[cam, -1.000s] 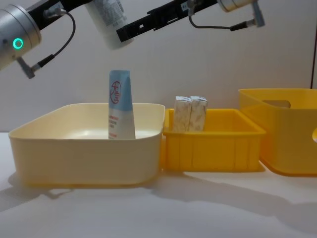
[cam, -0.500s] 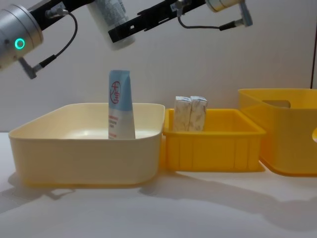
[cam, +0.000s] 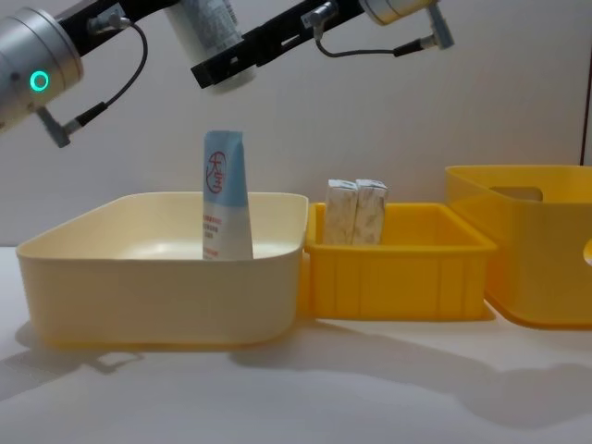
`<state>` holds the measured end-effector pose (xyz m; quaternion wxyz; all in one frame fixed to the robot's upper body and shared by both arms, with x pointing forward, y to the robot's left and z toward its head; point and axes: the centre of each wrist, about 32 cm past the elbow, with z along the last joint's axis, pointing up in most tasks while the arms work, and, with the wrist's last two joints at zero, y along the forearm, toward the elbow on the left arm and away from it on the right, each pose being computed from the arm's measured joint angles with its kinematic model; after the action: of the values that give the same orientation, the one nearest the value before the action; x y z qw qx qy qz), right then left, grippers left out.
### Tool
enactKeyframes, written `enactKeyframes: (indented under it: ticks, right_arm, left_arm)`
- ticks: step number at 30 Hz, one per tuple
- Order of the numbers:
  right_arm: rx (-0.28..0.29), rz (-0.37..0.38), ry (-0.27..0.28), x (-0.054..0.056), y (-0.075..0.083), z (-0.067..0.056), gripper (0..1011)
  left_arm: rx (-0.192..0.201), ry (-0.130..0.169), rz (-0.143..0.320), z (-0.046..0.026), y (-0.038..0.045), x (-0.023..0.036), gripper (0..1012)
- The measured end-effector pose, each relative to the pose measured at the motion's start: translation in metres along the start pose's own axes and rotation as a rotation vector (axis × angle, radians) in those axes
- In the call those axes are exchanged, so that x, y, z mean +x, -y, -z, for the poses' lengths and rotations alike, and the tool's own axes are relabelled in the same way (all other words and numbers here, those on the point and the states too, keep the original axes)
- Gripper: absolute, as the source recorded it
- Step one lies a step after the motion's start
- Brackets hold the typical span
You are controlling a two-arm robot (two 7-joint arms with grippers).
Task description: Bimanual collaborative sorting of washing and personal care products
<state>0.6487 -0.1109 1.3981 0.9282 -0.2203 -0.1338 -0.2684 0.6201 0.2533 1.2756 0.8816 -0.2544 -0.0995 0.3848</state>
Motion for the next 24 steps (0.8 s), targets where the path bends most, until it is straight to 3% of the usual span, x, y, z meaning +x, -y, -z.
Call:
enactKeyframes:
  ticks: [17, 24]
  right_arm:
    - [-0.001, 0.03, 0.047, -0.0001, -0.0084, -0.0065, 1000]
    - [-0.001, 0.036, 0.051, -0.0002, -0.0099, -0.0076, 868]
  left_arm:
    - [0.011, 0.006, -0.008, -0.0012, -0.0001, -0.0022, 315]
    - [0.014, 0.009, -0.01, -0.0015, -0.0002, -0.0028, 316]
